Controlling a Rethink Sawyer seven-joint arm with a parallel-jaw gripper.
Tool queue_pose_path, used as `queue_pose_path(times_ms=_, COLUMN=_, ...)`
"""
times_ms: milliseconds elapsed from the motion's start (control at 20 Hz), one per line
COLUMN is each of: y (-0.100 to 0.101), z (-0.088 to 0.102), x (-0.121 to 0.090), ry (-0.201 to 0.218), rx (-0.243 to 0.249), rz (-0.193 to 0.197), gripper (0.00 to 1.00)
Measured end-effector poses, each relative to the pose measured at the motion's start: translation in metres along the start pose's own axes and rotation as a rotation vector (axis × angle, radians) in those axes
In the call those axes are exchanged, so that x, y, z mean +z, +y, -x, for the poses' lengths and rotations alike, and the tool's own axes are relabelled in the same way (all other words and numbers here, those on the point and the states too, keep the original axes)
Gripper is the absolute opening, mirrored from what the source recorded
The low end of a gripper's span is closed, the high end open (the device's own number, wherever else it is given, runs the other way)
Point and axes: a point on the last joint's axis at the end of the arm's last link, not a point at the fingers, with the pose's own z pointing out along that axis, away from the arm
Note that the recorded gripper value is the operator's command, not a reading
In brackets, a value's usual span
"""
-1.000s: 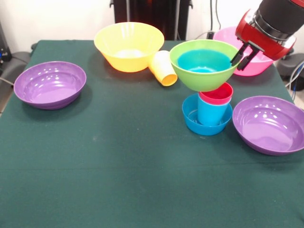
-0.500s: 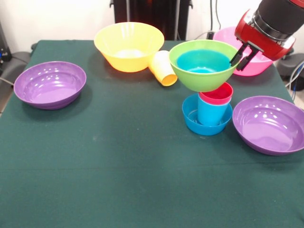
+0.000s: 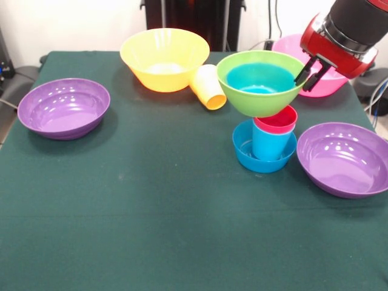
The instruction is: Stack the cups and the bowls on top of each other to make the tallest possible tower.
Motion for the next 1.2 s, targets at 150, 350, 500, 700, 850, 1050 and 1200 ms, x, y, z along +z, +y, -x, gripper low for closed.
queue_pose_path(times_ms=150, y=0.001, z=0.0, x=-0.001, ry=0.004, rx=0.004, rz=0.005, gripper=0.0)
queue_pose_path(times_ms=350, y=0.001, z=0.001, x=-0.002, ry=0.005, rx=0.009, rz=0.01, gripper=0.0)
queue_pose_path(times_ms=500, y=0.002, z=0.002, x=-0.004, ry=0.004, rx=0.012, rz=0.013, gripper=0.0)
queue_pose_path(times_ms=700, y=0.004, z=0.003, x=-0.008, ry=-0.002, rx=0.013, rz=0.019, gripper=0.0)
queue_pose_path(times_ms=850, y=0.006, z=0.004, x=-0.011, ry=-0.005, rx=0.015, rz=0.026, gripper=0.0)
queue_pose_path(times_ms=1050, y=0.008, z=0.004, x=-0.013, ry=-0.005, rx=0.016, rz=0.032, gripper=0.0)
queue_pose_path(times_ms=1200, y=0.01, z=0.002, x=-0.014, ry=-0.005, rx=0.014, rz=0.034, gripper=0.0)
